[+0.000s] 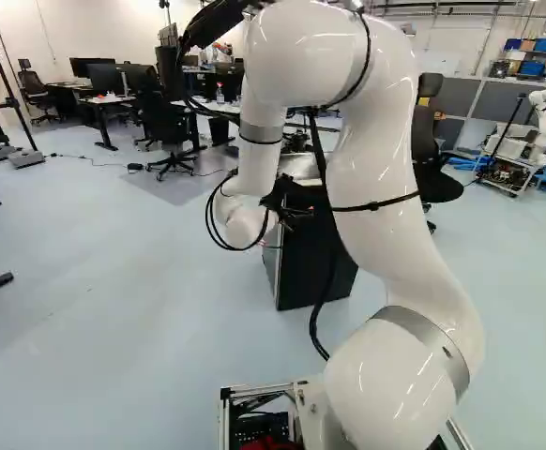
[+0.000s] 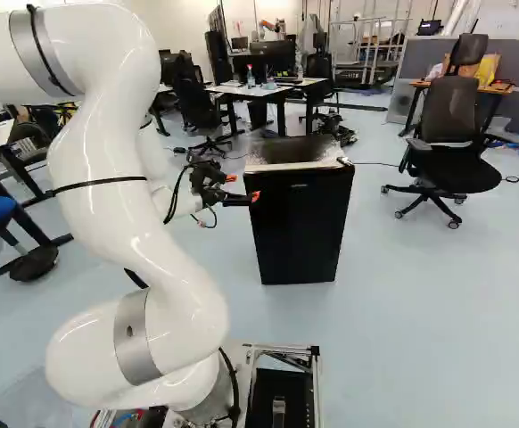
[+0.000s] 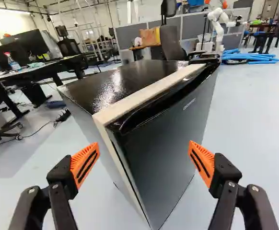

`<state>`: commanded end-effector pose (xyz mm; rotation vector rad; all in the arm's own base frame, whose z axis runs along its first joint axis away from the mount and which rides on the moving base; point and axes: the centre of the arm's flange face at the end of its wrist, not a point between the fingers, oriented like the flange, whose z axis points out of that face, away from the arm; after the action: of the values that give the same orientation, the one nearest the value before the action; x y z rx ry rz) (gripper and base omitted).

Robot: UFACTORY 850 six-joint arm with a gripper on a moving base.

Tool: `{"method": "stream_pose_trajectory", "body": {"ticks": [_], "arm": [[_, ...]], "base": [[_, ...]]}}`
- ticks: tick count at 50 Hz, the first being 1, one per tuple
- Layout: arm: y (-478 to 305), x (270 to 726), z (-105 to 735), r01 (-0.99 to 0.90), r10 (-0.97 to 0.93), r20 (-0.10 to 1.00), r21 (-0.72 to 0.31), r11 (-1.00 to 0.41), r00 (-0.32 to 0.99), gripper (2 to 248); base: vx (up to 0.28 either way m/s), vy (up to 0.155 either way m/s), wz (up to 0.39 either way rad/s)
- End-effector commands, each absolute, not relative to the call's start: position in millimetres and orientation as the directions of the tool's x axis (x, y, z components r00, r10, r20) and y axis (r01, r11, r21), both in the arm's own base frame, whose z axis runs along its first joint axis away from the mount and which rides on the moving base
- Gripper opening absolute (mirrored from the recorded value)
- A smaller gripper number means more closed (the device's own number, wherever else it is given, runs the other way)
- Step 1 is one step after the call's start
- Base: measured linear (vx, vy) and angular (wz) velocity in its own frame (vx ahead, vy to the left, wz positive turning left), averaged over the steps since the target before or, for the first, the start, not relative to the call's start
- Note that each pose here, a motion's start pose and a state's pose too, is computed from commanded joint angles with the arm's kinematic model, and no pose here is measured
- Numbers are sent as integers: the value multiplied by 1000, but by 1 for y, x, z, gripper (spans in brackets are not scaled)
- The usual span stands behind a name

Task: Grab a drink from the fridge

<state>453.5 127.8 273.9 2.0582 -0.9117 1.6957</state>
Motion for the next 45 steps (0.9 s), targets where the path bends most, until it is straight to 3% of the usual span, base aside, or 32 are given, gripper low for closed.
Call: {"method": "stream_pose_trajectory", "body": {"ticks": [23, 45], "arm": [[127, 492, 269, -724, -308, 951, -198, -661, 22, 247], [121, 492, 268, -763, -320, 947, -204, -614, 4, 247]], "base": [[0, 0, 0], [0, 0, 0]]}}
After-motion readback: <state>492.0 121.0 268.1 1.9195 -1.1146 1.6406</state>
